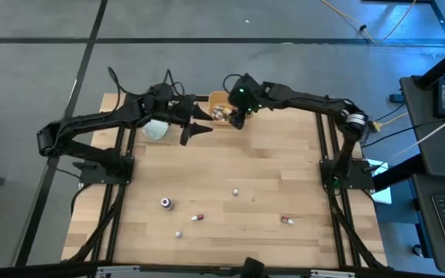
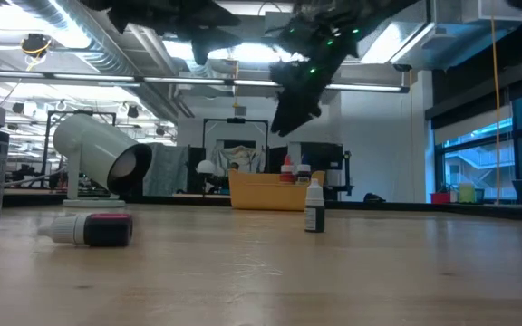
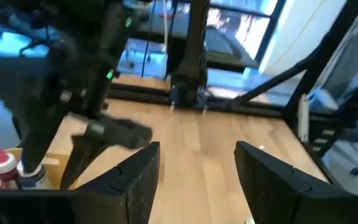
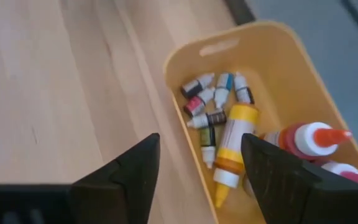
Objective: Pick & Place food coloring
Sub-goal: Put the yellow food coloring bottle into the yellow bin
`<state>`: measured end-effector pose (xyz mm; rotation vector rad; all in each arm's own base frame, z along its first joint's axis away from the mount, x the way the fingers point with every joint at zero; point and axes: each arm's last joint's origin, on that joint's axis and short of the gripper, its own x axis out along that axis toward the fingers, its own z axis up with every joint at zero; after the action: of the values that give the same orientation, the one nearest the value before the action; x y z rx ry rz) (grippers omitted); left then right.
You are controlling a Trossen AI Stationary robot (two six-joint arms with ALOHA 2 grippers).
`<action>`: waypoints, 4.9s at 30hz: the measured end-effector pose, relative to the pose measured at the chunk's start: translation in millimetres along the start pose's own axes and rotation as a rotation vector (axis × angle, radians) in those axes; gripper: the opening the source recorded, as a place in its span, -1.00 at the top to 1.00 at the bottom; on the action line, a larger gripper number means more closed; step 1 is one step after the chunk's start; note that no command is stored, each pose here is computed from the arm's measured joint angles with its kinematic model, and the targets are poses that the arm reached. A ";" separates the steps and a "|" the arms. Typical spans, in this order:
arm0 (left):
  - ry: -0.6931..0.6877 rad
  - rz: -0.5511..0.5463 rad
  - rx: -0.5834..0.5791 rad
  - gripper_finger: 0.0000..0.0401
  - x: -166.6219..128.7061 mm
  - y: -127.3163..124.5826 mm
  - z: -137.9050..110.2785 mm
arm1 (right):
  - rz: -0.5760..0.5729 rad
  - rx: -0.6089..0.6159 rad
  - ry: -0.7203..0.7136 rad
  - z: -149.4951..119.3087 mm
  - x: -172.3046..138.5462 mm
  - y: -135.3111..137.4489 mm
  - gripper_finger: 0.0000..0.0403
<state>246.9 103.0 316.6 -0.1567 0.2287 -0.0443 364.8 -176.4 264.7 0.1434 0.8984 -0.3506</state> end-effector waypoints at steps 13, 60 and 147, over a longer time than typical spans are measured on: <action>-0.215 0.085 -0.071 -0.02 -46.3 5.1 -41.5 | -0.054 0.022 0.252 21.6 58.4 -12.7 -0.05; -0.229 0.095 -0.038 -0.01 -53.2 1.8 -38.8 | -0.133 0.103 0.271 16.3 89.8 -19.0 0.01; -0.192 0.101 -0.053 -0.02 -52.3 2.5 -42.8 | -0.119 -0.100 0.467 -11.5 123.1 -17.9 0.44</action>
<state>186.2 102.3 286.7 -0.2006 0.0461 0.0773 420.2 -219.4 161.3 0.0801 1.3881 -0.3895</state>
